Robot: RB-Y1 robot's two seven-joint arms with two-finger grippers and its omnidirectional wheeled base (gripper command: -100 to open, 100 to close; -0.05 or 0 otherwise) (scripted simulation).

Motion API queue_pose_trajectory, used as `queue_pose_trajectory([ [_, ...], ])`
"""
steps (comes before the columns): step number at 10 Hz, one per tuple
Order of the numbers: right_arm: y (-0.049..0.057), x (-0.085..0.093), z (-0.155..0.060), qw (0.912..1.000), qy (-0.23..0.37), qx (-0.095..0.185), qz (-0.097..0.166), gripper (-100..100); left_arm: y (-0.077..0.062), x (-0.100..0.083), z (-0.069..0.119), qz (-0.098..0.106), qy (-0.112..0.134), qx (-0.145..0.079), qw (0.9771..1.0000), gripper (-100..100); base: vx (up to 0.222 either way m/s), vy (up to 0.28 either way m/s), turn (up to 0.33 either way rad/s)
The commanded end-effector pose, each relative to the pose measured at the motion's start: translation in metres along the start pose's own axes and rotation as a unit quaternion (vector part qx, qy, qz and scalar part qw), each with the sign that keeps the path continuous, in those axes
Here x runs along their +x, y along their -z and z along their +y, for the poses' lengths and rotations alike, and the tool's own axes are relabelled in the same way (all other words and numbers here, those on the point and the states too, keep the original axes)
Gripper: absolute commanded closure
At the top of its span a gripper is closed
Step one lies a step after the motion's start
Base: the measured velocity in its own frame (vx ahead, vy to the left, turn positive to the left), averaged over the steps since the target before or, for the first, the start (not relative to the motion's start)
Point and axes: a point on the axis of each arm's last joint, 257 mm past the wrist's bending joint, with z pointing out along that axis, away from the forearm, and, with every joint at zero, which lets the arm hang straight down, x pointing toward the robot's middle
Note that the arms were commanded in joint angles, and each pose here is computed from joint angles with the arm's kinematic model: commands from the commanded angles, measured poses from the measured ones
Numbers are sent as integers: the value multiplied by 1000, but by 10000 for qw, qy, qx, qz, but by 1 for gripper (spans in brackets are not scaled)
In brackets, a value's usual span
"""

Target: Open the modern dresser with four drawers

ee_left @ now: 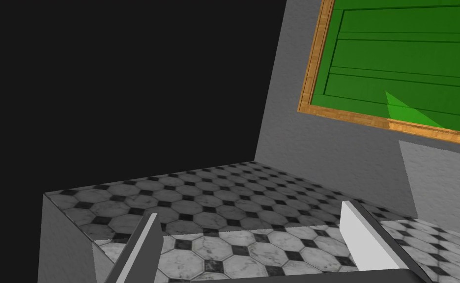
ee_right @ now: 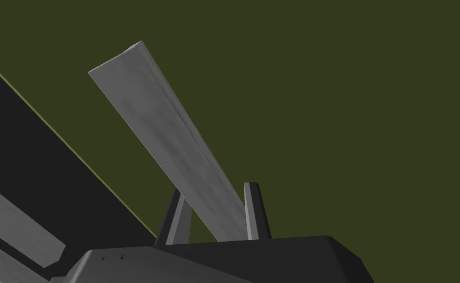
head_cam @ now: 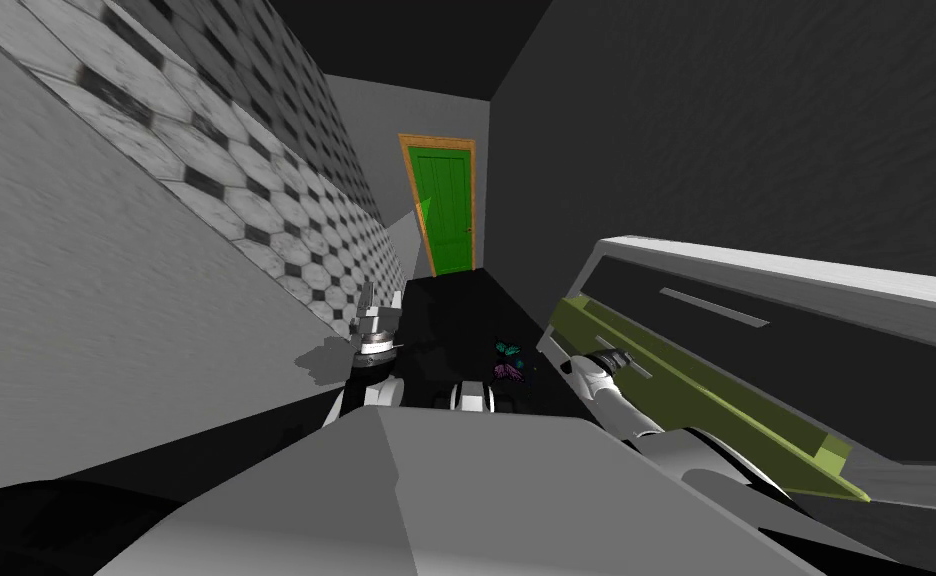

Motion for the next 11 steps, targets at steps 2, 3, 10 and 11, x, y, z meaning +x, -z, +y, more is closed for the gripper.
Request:
queue_pose_trajectory([
  [2, -31, -19, -26, 10000, 2, -47, -6, -100, 0, 0, 0, 0, -2, -1, 10000, 0, -36, 63, -14],
  [3, -36, -22, -30, 10000, -2, -54, -9, -100, 0, 0, 0, 1, -3, -1, 10000, 0, -28, 38, -7],
  [10, -41, -23, -27, 9998, 22, -178, 6, 0, 0, 0, 0, 1, -3, -1, 10000, 0, -10, 14, -6],
  [11, -40, -22, -25, 9998, 28, -194, 9, 0, 0, 0, 0, 1, -3, -1, 10000, 0, 0, 0, 0],
])
